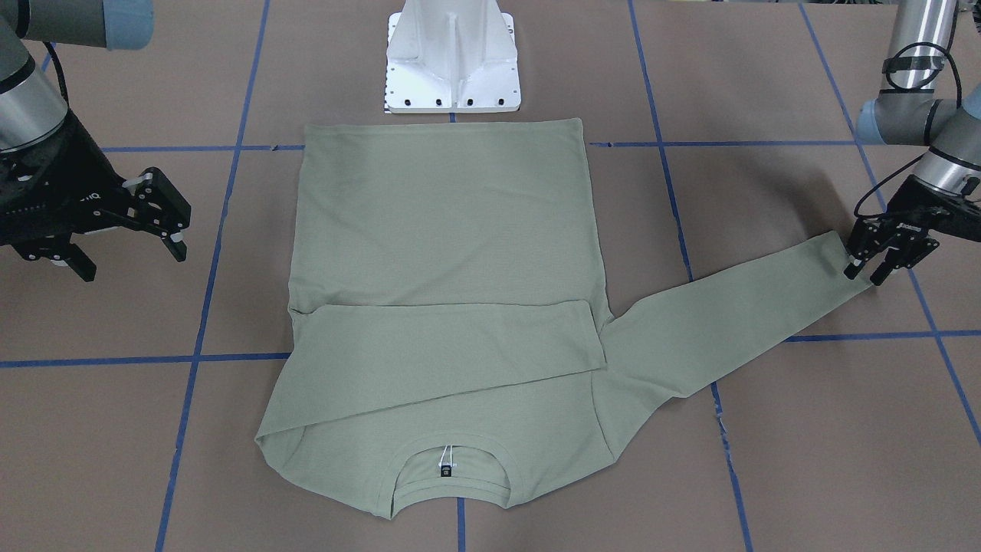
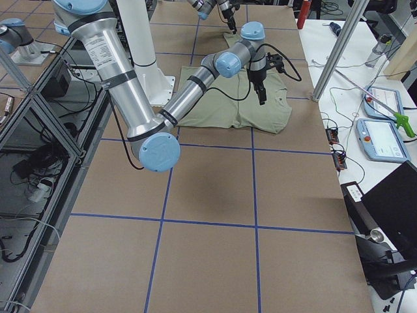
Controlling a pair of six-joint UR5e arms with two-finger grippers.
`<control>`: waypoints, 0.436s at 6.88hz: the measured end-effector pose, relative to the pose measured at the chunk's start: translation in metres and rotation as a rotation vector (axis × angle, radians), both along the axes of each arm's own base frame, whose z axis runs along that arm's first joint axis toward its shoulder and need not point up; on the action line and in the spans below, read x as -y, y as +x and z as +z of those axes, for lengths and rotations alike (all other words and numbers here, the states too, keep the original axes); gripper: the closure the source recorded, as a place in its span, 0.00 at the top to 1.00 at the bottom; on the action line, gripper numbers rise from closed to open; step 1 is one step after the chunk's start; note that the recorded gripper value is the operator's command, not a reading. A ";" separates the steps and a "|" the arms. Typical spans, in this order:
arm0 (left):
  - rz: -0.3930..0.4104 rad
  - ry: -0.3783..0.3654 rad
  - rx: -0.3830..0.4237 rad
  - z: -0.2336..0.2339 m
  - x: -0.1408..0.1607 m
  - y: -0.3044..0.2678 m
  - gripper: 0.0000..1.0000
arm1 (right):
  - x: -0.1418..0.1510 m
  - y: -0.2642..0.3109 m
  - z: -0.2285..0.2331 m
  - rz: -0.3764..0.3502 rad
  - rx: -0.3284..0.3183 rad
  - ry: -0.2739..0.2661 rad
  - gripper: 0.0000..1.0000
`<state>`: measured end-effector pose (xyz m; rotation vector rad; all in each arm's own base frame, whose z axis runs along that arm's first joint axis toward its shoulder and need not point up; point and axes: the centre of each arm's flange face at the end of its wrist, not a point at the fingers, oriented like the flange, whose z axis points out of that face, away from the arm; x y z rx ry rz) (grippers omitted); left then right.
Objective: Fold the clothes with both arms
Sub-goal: 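Release the sleeve and raise the right gripper while the left gripper grasps the other cuff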
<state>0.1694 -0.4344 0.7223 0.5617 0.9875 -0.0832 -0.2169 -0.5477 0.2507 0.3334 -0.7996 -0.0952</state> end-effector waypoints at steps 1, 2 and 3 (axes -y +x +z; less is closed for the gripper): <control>0.006 0.002 0.003 0.001 0.001 0.001 0.57 | 0.000 0.000 0.000 0.001 -0.001 0.000 1.00; 0.016 0.011 0.015 0.004 0.000 0.000 0.57 | 0.000 0.000 0.000 0.002 -0.001 -0.001 1.00; 0.027 0.026 0.031 0.007 -0.003 -0.002 0.57 | 0.000 0.000 0.001 0.003 -0.001 -0.003 1.00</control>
